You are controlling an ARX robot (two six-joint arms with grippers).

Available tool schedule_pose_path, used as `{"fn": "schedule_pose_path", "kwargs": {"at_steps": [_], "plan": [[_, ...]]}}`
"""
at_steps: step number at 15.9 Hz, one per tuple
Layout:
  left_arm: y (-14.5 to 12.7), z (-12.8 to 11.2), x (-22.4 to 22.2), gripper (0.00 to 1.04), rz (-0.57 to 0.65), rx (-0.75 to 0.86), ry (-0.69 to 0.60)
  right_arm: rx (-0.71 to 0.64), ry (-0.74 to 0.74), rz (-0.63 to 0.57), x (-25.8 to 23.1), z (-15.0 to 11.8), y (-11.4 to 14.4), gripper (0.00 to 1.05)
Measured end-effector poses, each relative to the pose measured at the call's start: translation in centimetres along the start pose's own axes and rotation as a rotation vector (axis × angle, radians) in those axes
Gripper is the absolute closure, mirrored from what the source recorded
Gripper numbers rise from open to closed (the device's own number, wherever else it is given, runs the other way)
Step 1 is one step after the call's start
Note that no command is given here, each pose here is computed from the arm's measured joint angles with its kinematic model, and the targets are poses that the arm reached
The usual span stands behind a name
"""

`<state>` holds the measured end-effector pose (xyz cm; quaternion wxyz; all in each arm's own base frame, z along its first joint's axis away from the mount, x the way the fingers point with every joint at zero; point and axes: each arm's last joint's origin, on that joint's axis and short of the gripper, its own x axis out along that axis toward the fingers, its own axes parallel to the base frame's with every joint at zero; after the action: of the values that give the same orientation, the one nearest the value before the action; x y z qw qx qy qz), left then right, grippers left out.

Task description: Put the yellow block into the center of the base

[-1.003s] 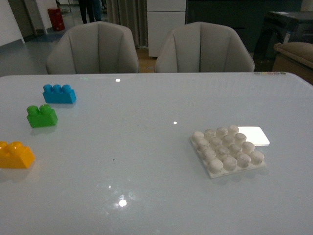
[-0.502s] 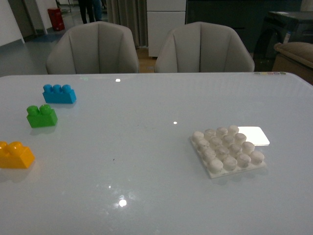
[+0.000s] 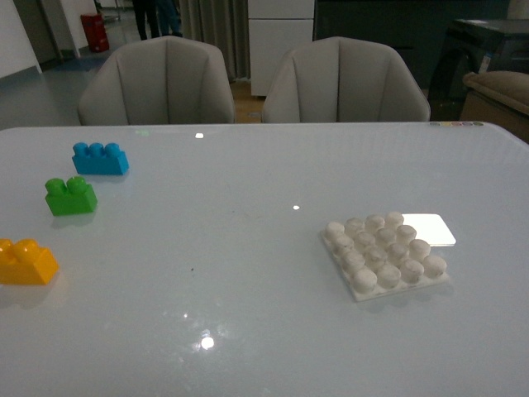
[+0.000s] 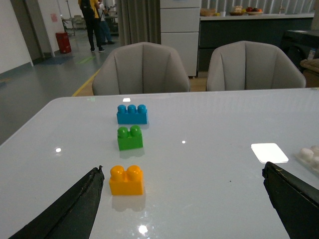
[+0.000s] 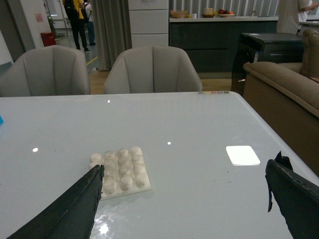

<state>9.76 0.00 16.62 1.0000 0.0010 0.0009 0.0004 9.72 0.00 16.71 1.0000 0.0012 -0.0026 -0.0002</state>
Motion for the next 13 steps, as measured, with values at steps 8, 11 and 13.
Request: {"fn": "schedule_pose_path", "kwargs": {"at_steps": [8, 11, 13], "plan": [[0.0, 0.0, 0.0, 0.07, 0.001, 0.000, 0.000, 0.061, 0.049, -0.120, 0.5, 0.1, -0.1, 0.06], [0.0, 0.0, 0.0, 0.07, 0.000, 0.000, 0.000, 0.114, -0.100, -0.202, 4.6, 6.5, -2.6, 0.06], [0.0, 0.0, 0.0, 0.07, 0.000, 0.000, 0.000, 0.098, -0.017, -0.137, 11.0, 8.5, -3.2, 0.06]]}}
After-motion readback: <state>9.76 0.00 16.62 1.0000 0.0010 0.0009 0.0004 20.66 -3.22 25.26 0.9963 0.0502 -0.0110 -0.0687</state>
